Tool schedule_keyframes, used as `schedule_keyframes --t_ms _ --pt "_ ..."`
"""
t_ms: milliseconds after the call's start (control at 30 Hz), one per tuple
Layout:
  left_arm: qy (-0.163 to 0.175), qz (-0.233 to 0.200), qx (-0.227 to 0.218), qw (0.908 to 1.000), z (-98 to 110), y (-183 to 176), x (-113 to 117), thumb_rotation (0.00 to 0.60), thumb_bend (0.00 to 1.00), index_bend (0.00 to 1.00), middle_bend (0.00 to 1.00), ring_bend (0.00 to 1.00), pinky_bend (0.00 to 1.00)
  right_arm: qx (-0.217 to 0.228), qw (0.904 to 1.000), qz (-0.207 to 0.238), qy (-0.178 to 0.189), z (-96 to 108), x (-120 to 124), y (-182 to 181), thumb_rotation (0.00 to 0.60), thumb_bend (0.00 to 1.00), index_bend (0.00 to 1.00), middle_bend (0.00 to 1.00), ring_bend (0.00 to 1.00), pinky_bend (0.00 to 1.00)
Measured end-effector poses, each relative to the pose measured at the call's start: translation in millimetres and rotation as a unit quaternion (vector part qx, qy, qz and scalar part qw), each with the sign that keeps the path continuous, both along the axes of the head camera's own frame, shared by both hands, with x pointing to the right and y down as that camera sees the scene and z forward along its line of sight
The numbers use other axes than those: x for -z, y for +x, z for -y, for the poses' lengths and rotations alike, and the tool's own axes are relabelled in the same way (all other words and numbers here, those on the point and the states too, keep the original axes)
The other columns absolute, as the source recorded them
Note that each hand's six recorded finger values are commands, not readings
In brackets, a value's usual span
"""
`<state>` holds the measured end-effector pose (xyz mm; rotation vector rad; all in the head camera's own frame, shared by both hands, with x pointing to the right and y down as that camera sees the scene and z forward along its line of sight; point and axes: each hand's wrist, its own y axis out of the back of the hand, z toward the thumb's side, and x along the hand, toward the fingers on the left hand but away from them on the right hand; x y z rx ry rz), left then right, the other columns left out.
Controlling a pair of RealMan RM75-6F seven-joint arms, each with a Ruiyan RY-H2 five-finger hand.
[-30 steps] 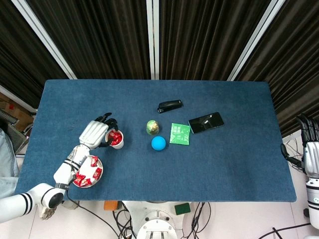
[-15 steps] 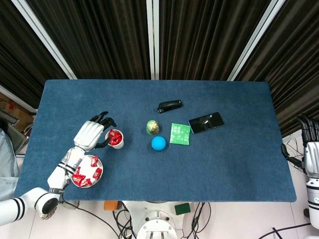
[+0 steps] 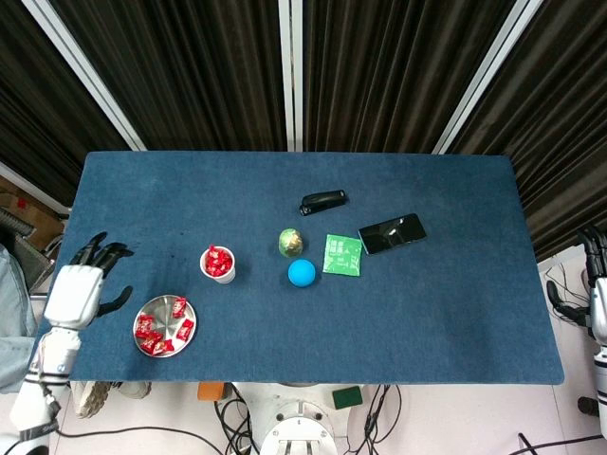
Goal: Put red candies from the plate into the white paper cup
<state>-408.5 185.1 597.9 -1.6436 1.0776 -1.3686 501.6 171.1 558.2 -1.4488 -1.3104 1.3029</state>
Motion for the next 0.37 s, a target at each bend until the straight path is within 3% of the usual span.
schedule_keyframes --t_ms 67,133,267,367 --pt "-0.006 0.030 0.018 0.9994 -21.9 -18.8 4.6 0.190 0.06 0.11 0.10 0.02 0.19 -0.005 0.9998 -0.018 -0.009 -4.1 -1.8 5.6 0.600 0.31 0.00 0.00 0.00 0.00" --pt "-0.011 0.063 0.025 0.9977 -35.4 -30.1 6.7 0.018 0.02 0.06 0.04 0.00 0.16 -0.010 0.9986 -0.045 -0.025 -10.2 -5.4 12.4 0.600 0.28 0.00 0.00 0.00 0.00" --pt "-0.007 0.129 0.029 0.9912 -52.1 -47.8 11.6 0.000 0.02 0.04 0.01 0.00 0.14 -0.025 0.9936 -0.077 -0.078 -26.0 -19.9 22.7 0.600 0.28 0.00 0.00 0.00 0.00" --pt "0.003 0.145 0.034 0.9889 -56.5 -54.3 15.2 0.000 0.02 0.03 0.01 0.00 0.14 -0.034 0.9902 -0.082 -0.108 -37.4 -31.0 25.5 0.600 0.28 0.00 0.00 0.00 0.00"
